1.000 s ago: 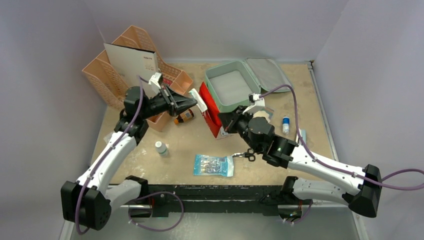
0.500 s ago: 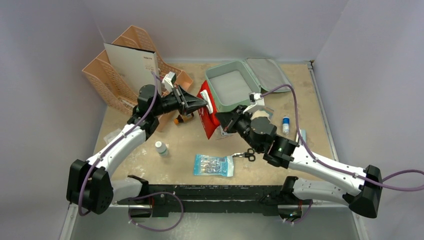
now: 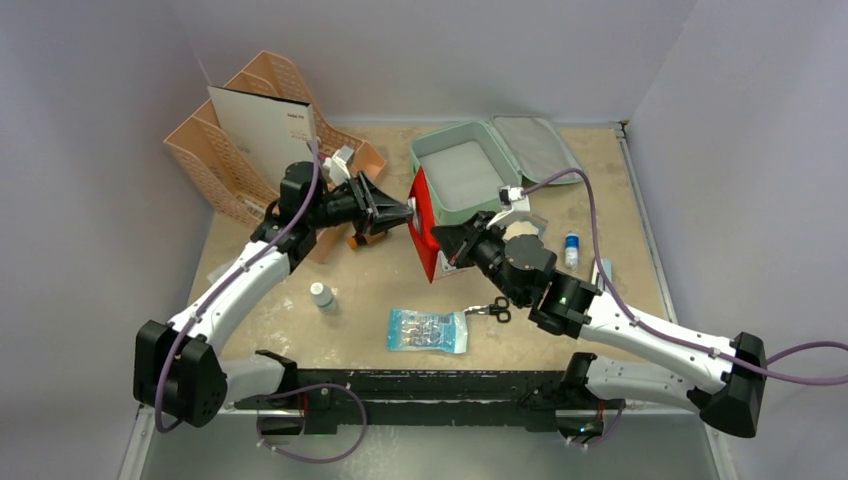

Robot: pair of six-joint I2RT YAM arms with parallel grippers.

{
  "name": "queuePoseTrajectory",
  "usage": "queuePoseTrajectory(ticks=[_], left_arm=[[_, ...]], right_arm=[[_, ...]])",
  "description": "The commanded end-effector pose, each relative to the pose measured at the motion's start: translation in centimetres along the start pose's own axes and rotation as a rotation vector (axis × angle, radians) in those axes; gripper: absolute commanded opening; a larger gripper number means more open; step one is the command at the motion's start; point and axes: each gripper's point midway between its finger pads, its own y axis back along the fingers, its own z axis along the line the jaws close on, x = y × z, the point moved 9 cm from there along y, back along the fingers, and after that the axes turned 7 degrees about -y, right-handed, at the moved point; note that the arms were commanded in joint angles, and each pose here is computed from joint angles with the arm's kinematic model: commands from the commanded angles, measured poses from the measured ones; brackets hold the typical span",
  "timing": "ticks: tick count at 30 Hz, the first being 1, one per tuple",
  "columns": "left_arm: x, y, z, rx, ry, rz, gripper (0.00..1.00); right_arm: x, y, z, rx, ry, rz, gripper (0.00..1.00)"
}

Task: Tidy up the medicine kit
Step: Place the medical item at the medicine pouch.

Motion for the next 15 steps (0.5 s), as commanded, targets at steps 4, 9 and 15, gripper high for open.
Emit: queuePoseTrajectory(ticks=[4,9,15], left_arm=[[-0.2,1.6,-2.9,-0.058,-0.187,0.026,0.44],[0.2,2.5,-2.6,-0.138,-0.265,0.029,0.46],[-0.2,3.6,-2.7,-0.267,-0.396,0.021,0.47]], right_arm=[[-0.8,0.4,-0.1,0.014,0.067,-0.028,0.00],[-1.1,0.9,-0.3,0.001,0.117,-0.025,0.00],[-1.1,2.1,-0.7,-0.020,0.179,0.008,0.00]])
